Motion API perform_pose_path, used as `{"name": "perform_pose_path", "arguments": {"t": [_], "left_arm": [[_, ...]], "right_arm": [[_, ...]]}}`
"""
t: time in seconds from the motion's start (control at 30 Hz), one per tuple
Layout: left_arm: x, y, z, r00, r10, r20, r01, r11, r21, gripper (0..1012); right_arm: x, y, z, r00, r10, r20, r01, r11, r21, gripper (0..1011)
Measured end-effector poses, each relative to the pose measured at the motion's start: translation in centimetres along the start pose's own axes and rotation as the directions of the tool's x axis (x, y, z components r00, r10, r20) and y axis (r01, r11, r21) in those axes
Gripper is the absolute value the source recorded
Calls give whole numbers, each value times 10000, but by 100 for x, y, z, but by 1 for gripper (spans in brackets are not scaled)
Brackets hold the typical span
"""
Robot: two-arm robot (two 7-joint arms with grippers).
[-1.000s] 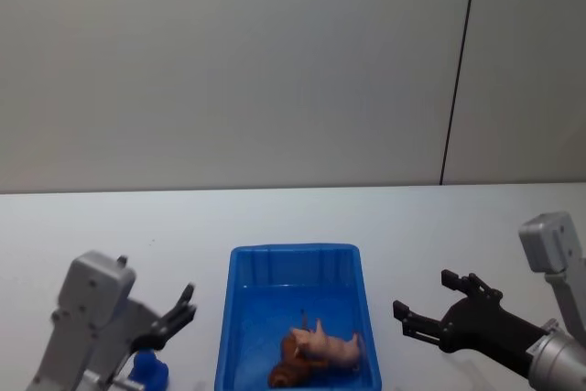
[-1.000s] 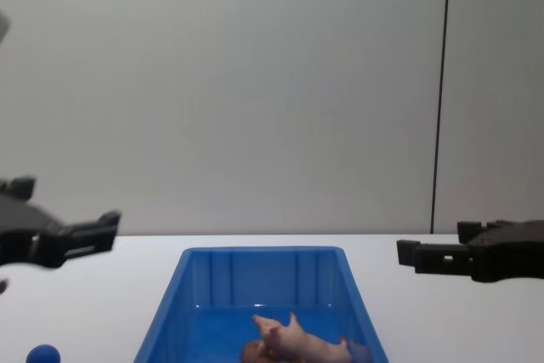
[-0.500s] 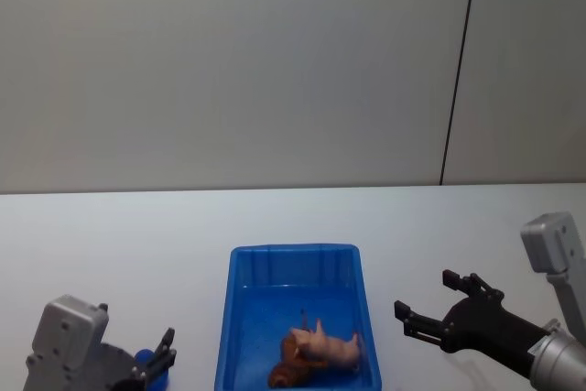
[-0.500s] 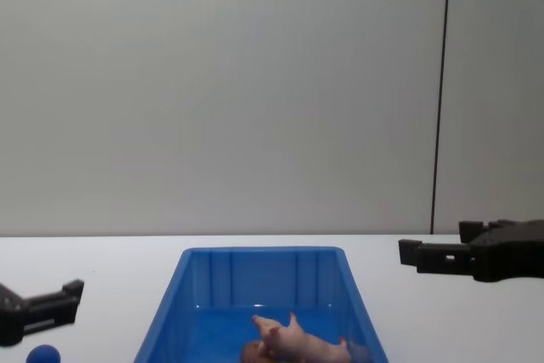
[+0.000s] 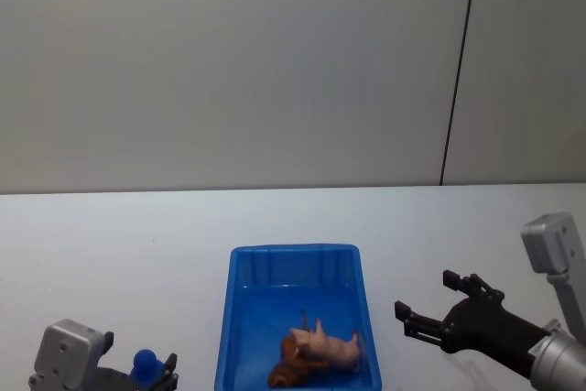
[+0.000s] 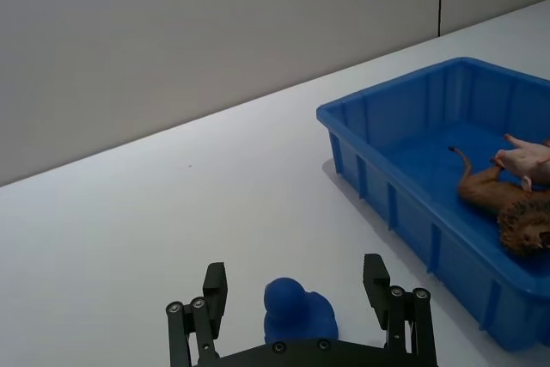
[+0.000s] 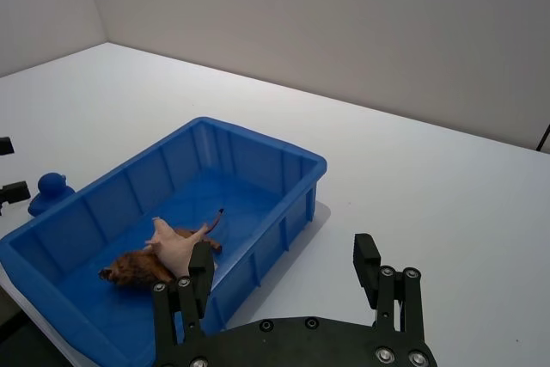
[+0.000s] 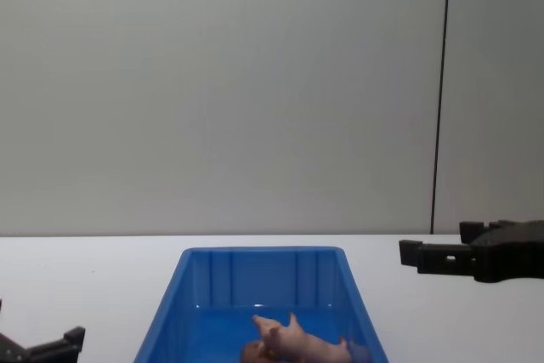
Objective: Pick up the two dolls from the table and place them into the box.
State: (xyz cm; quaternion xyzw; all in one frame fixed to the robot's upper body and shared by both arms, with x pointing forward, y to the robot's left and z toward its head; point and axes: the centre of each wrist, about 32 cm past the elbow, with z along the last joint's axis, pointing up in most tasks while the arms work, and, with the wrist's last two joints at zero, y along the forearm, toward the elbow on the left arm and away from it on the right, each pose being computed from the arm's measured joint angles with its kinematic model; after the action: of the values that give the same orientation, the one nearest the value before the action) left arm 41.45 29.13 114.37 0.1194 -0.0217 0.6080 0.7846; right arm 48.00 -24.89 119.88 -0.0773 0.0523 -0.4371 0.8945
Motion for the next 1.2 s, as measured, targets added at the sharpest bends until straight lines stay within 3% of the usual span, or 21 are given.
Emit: {"name": "perform_pose_path", "arguments": {"t": [0.37, 0.9, 1.2], "left_arm": [[53, -88, -141, 9992, -179, -349, 189, 9994, 301, 1001], [147, -247, -202, 9956, -773, -529, 818, 9925, 905, 1000], [192, -298, -206, 9936, -1001, -521, 1060, 9862, 1268, 796]], "right_arm": [[0, 0, 0, 10000, 0, 2, 0, 10000, -3, 1001], [0, 0, 0, 10000, 0, 2, 0, 10000, -4, 1001], [0, 0, -1, 10000, 0, 1, 0, 10000, -5, 1001]]}}
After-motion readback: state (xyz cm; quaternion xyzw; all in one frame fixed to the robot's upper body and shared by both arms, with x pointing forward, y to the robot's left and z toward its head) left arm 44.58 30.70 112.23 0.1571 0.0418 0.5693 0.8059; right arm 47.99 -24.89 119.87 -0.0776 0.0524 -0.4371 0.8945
